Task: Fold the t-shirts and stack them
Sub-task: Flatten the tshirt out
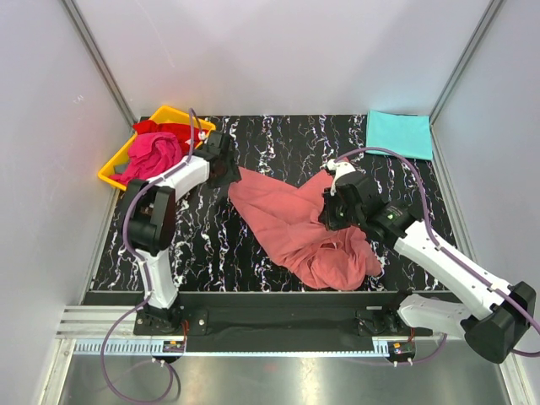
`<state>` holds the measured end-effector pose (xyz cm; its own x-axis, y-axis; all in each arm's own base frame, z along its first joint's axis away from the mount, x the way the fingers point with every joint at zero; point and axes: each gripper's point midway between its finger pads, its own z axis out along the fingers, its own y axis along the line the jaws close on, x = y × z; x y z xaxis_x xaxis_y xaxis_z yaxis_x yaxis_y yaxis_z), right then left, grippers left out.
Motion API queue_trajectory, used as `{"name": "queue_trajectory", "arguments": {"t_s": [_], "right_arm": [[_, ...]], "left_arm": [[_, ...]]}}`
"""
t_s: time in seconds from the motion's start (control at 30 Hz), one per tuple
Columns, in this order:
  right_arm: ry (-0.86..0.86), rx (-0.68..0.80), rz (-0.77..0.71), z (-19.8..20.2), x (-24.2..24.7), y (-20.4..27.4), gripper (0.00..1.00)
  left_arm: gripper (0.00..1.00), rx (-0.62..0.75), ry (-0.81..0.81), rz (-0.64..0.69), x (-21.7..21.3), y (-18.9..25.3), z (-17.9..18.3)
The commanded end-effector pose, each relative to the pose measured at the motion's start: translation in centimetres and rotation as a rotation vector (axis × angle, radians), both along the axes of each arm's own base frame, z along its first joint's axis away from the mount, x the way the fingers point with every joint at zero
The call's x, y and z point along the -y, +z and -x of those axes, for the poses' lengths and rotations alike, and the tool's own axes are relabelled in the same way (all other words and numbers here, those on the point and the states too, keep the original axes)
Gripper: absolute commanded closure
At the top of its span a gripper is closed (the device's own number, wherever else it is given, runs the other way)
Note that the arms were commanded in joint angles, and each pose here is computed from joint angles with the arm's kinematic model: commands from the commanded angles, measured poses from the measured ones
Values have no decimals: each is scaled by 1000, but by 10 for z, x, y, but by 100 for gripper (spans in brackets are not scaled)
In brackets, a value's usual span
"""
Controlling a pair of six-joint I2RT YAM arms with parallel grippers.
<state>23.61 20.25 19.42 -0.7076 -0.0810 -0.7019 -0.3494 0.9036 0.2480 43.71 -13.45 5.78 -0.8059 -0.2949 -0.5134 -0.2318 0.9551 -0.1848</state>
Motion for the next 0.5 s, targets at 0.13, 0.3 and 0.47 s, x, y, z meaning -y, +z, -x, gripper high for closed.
{"name": "queue_trajectory", "arguments": {"t_s": [0.13,0.3,0.47], "right_arm": [[-28,13,-14,1,4,4,100],[-37,25,-16,0,5,5,100],[-26,18,-24,0,2,5,100]], "left_arm": [[39,9,-7,40,12,-16,-14],[39,-9,6,5,3,-23,3],[41,-18,-6,-5,4,-34,9]]}}
